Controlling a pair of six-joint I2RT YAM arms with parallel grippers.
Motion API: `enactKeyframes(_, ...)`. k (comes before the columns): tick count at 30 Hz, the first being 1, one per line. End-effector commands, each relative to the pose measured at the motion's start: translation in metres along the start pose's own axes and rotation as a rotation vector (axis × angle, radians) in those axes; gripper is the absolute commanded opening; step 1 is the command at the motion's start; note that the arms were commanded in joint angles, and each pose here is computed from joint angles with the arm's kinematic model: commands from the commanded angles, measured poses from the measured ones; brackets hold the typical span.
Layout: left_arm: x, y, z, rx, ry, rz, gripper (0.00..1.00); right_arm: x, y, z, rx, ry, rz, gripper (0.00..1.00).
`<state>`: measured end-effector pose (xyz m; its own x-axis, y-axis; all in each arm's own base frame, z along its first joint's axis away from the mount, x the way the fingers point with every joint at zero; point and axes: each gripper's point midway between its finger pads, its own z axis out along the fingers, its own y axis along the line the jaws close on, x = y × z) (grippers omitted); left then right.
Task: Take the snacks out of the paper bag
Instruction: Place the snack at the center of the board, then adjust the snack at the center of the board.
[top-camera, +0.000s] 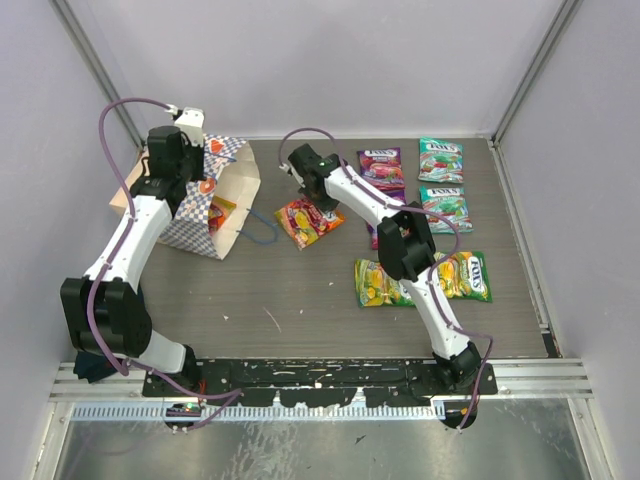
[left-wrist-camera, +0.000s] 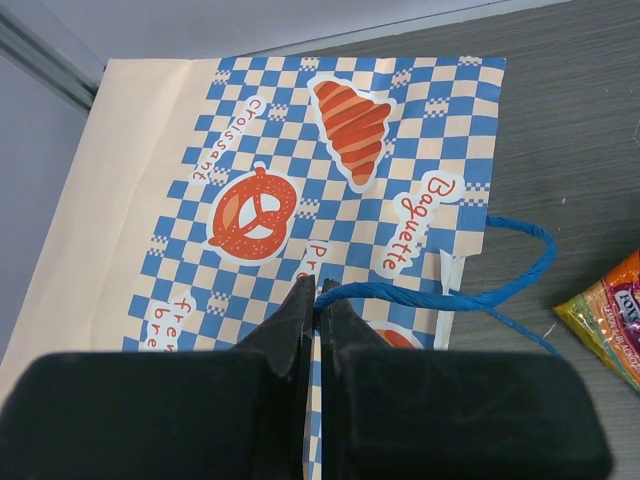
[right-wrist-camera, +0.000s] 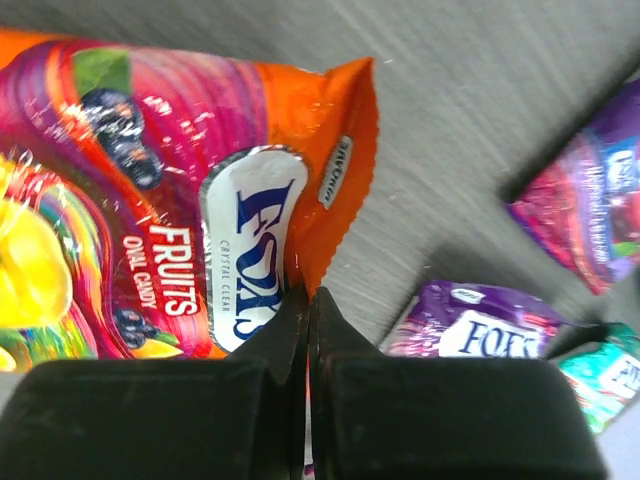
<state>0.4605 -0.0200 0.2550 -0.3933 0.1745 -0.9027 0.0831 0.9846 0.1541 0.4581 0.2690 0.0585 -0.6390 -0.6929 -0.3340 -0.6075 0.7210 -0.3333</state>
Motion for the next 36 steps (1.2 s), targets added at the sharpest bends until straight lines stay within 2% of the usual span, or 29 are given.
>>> enactKeyframes(1, -0.019, 0.005, -0.001, -0.009, -0.050, -0.018, 0.00, -0.049, -0.053, -0.050, 0.224, -0.196, -0.010, 0.01)
enactKeyframes(3, -0.019, 0.005, -0.001, -0.010, -0.048, -0.018, 0.00, -0.056, -0.062, -0.053, 0.288, -0.217, -0.009, 0.04)
enactKeyframes(4, -0.019, 0.005, -0.001, -0.009, -0.047, -0.018, 0.00, -0.060, -0.067, -0.057, 0.318, -0.231, -0.001, 0.09)
enactKeyframes(6, -0.019, 0.005, -0.002, -0.010, -0.048, -0.018, 0.00, -0.072, -0.073, -0.065, 0.348, -0.282, 0.031, 0.37)
enactKeyframes(8, -0.020, 0.006, -0.003, -0.011, -0.049, -0.017, 0.00, -0.082, -0.078, -0.077, 0.361, -0.341, 0.087, 0.69)
enactKeyframes(9, -0.020, 0.006, -0.003, -0.011, -0.048, -0.019, 0.00, -0.086, -0.080, -0.083, 0.364, -0.373, 0.125, 0.79)
enactKeyframes(11, -0.021, 0.006, -0.004, -0.011, -0.049, -0.022, 0.00, -0.092, -0.084, -0.096, 0.367, -0.430, 0.208, 0.92)
enactKeyframes(18, -0.021, 0.007, -0.006, -0.021, -0.049, -0.031, 0.00, -0.089, -0.087, -0.130, 0.326, -0.573, 0.535, 0.99)
enactKeyframes(20, -0.021, 0.008, -0.007, -0.028, -0.047, -0.043, 0.00, -0.083, -0.088, -0.140, 0.298, -0.605, 0.691, 1.00)
enactKeyframes(23, -0.020, 0.009, -0.005, -0.036, -0.039, -0.055, 0.00, -0.069, -0.084, -0.146, 0.262, -0.612, 0.943, 1.00)
enactKeyframes(27, -0.021, 0.010, -0.005, -0.044, -0.039, -0.078, 0.02, -0.063, -0.053, -0.134, 0.129, -0.564, 1.176, 1.00)
enactKeyframes(31, -0.023, 0.009, -0.005, -0.044, -0.046, -0.094, 0.02, -0.071, -0.002, -0.116, 0.111, -0.517, 1.254, 1.00)
enactKeyframes(36, -0.023, 0.006, -0.006, -0.026, -0.054, -0.092, 0.00, -0.095, 0.034, -0.091, 0.103, -0.451, 1.298, 1.00)
